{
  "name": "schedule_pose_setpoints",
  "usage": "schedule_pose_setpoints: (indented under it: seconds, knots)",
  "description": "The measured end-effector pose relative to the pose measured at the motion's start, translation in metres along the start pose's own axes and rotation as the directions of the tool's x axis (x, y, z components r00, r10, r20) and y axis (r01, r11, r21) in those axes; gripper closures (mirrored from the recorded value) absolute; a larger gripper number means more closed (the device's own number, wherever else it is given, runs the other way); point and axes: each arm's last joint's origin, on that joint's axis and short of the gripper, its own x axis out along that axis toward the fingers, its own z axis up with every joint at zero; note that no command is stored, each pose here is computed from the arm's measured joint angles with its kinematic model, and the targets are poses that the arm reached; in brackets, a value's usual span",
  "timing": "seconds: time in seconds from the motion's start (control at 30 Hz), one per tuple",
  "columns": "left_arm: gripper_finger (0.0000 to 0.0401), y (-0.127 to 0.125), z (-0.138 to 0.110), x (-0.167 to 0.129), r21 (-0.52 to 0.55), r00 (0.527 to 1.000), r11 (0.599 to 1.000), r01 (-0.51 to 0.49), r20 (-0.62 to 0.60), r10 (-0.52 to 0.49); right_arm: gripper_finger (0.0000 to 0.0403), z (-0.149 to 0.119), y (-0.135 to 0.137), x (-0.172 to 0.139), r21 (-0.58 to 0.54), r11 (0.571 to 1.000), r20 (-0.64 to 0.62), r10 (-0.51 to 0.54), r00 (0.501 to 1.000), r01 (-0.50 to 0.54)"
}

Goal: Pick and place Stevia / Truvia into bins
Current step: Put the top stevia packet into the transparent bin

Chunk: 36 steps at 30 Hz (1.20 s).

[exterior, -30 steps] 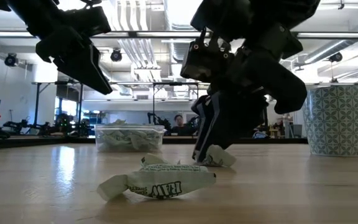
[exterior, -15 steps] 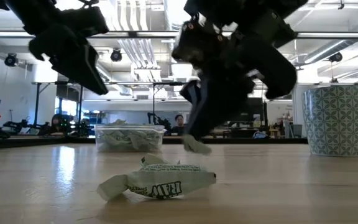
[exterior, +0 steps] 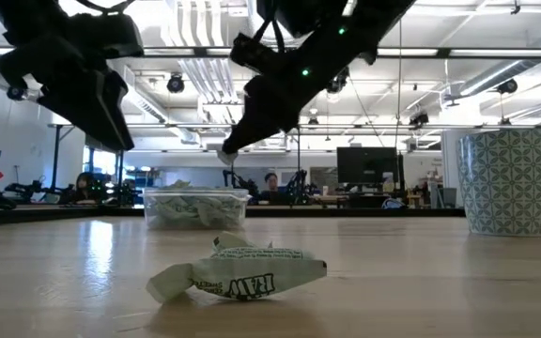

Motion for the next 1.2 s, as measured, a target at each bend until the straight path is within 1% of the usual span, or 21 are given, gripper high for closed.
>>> schedule_pose_setpoints:
  seconds: [0.07,0.13,0.23,0.33,0.43,0.53,0.57,0.67,0.77,0.97,1.13,1.2]
  knots:
    - [0.0201,-0.001,0.0,0.0,0.004,1.0,1.0,0.002,0.0,-0.002,0.0385,-0.001,-0.015,0.003,0.026,0.999,0.009,-0.029,1.0,0.029]
    - [0.0201,-0.001,0.0,0.0,0.005,1.0,1.0,0.002,0.0,-0.002,0.0385,-0.004,-0.028,0.006,0.047,0.998,0.006,-0.034,0.999,0.033]
    - [0.0201,0.0,-0.001,0.0,0.011,1.0,1.0,-0.002,-0.006,0.002,0.0385,-0.008,-0.044,0.01,0.076,0.997,0.019,0.015,1.0,-0.016]
    - [0.0201,0.0,-0.002,0.0,0.015,1.0,1.0,-0.008,-0.013,0.009,0.0385,-0.011,-0.051,0.011,0.09,0.995,0.028,0.051,0.998,-0.053]
    - [0.0201,0.0,-0.002,0.0,0.018,1.0,1.0,-0.011,-0.011,0.011,0.0385,-0.012,-0.05,0.013,0.075,0.995,0.031,0.063,0.998,-0.065]
    - [0.0201,0.0,-0.002,0.0,0.019,1.0,1.0,-0.011,-0.011,0.011,0.0385,-0.019,-0.045,0.024,0.053,0.99,0.028,0.126,0.992,-0.127]
    - [0.0201,0.0,-0.002,0.0,0.018,1.0,1.0,-0.011,-0.01,0.011,0.0385,-0.022,-0.044,0.029,0.045,0.99,0.019,0.132,0.991,-0.133]
    - [0.0201,0.0,-0.002,0.0,0.014,1.0,1.0,-0.011,-0.01,0.011,0.0385,-0.027,-0.043,0.036,0.039,0.994,-0.023,0.101,0.995,-0.1]
    - [0.0201,0.0,-0.002,0.0,0.011,1.0,1.0,-0.01,-0.01,0.01,0.0385,-0.025,-0.047,0.035,0.053,0.996,-0.013,0.071,0.997,-0.07]
    - [0.0201,-0.001,-0.002,-0.001,0.013,1.0,1.0,-0.007,-0.01,0.007,0.0385,-0.023,-0.048,0.033,0.038,0.997,-0.008,0.068,0.998,-0.067]
    - [0.0201,-0.001,-0.002,-0.001,0.013,1.0,1.0,-0.007,-0.01,0.007,0.0385,-0.027,-0.048,0.035,-0.006,0.998,-0.032,0.067,0.997,-0.067]
    - [0.0201,-0.001,-0.002,-0.001,0.013,1.0,1.0,-0.007,-0.01,0.007,0.0385,-0.027,-0.048,0.035,-0.021,0.998,-0.034,0.051,0.998,-0.052]
